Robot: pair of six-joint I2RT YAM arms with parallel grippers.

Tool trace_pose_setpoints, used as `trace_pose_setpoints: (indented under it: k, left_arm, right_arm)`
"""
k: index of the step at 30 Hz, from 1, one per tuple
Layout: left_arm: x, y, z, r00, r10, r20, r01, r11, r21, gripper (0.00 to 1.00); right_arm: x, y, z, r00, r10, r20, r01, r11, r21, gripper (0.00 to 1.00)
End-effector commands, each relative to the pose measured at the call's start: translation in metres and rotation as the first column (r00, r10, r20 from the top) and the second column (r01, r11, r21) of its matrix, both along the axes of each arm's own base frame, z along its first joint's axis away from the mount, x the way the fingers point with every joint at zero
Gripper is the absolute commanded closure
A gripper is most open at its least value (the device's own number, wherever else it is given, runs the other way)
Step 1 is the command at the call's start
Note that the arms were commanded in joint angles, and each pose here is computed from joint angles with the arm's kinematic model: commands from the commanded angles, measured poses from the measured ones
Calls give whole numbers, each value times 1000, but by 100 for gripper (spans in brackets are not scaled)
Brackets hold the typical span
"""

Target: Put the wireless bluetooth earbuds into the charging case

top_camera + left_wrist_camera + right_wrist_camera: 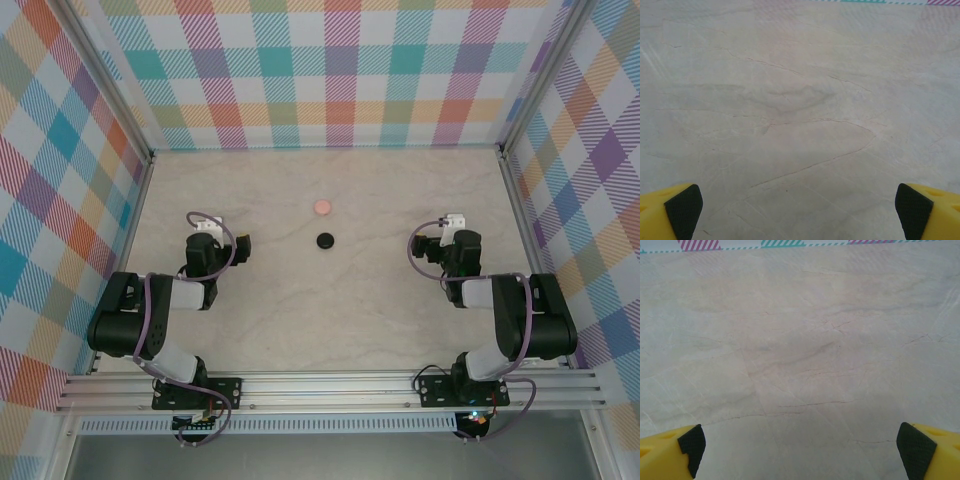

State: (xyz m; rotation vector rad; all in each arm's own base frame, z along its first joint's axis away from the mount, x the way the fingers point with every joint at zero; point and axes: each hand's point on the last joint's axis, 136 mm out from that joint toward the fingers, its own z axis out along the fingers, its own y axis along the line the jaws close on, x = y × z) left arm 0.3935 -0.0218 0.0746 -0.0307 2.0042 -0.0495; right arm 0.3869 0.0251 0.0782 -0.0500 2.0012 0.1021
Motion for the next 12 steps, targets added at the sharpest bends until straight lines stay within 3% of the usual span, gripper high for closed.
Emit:
trace_pose_setpoints:
  k: [1,12]
  left_arm:
    - [5,8,4,999,35,8,-35,999,-7,0]
    - [5,8,4,999,35,7,-35,999,-7,0]
  right_arm:
    - [9,1,13,999,19,40,-20,1000,19,0]
    - [9,1,12,999,20,38,-21,1000,22,0]
